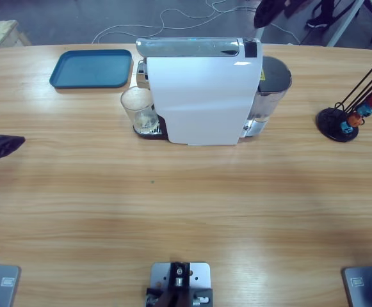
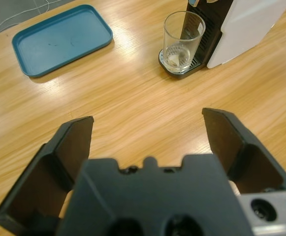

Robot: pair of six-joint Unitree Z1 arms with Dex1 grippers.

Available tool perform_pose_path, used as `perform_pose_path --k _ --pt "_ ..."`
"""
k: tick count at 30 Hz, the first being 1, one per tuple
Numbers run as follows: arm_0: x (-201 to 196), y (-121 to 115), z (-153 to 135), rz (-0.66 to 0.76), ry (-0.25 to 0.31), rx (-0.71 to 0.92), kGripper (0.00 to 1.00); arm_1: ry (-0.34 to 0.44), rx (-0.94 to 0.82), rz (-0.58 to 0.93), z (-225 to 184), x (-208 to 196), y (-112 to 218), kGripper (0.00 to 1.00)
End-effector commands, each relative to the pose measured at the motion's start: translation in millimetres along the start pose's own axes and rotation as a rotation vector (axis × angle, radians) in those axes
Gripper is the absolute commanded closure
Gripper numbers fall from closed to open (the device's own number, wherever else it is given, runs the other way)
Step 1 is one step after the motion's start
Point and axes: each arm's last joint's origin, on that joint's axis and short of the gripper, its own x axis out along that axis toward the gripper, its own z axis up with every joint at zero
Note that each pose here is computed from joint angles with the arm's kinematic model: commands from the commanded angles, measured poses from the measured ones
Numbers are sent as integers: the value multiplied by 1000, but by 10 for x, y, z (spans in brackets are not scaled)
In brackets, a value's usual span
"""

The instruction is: Pour coffee

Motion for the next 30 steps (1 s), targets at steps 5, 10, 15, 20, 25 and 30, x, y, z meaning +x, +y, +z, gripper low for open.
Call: perform_pose_path --k 5,10,15,20,25,30 --pt "88 3 -97 15 51 -6 59 87 -17 30 -28 310 198 1000" --pt "81 4 -100 15 50 -6 59 98 -15 28 -23 371 207 1000" --pt "79 4 -101 15 48 -6 59 118 -10 36 -26 490 231 1000" --pt "79 5 -104 15 49 -6 59 140 -2 38 -90 555 249 1000" --pt "82 4 -102 15 50 -6 59 112 9 23 -139 408 218 1000" --pt "88 4 -98 15 51 -6 59 -81 30 -34 10 -527 36 830"
